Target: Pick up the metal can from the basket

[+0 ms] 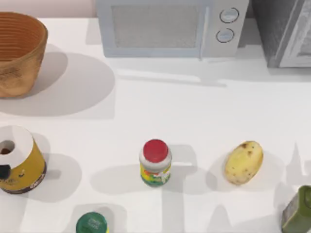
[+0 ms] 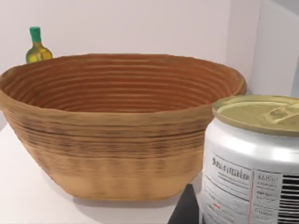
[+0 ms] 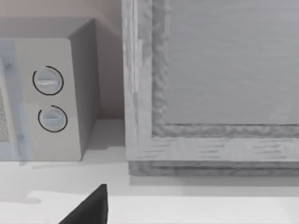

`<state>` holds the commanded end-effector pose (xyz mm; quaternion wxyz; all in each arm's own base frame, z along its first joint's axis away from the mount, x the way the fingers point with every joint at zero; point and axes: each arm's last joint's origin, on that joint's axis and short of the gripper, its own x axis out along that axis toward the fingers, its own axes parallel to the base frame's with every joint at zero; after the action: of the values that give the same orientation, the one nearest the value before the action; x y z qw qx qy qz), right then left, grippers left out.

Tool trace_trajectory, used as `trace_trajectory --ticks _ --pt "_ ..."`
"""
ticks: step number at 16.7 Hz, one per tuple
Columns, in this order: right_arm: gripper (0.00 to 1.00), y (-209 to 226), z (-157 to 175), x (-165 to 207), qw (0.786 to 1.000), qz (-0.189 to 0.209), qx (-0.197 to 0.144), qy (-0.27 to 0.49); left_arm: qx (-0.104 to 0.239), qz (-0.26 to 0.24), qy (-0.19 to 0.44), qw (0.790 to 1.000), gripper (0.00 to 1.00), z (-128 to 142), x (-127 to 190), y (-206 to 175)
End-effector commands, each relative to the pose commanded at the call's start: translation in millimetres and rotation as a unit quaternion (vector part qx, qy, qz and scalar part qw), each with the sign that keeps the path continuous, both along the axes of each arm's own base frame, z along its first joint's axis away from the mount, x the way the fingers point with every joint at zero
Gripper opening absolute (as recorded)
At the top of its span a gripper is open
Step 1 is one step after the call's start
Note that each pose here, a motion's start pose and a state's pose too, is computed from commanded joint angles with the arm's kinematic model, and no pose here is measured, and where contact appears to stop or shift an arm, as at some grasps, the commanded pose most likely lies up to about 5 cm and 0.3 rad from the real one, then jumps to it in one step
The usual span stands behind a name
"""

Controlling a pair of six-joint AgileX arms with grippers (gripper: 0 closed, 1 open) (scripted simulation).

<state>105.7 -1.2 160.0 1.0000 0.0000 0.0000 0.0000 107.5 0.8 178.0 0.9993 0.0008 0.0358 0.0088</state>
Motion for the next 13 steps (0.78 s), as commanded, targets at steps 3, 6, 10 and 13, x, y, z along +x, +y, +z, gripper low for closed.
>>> trace_trajectory --ticks 3,6,10,13 --pt "1.0 0.0 0.0 0.0 1.0 0.0 0.0 0.0 -0.001 -0.007 -0.032 0.999 0.0 -15.8 -1.8 -1.7" --pt "1.0 0.0 0.0 0.0 1.0 0.0 0.0 0.0 -0.001 -0.009 -0.036 0.999 0.0 -18.0 -1.8 -2.0" --pt "1.0 0.0 0.0 0.0 1.0 0.0 0.0 0.0 0.0 -0.007 -0.033 0.999 0.0 -18.4 -1.6 -1.7" --pt "1.0 0.0 0.0 0.0 1.0 0.0 0.0 0.0 -0.002 -0.025 -0.04 0.999 0.0 -7.3 -0.1 -3.4"
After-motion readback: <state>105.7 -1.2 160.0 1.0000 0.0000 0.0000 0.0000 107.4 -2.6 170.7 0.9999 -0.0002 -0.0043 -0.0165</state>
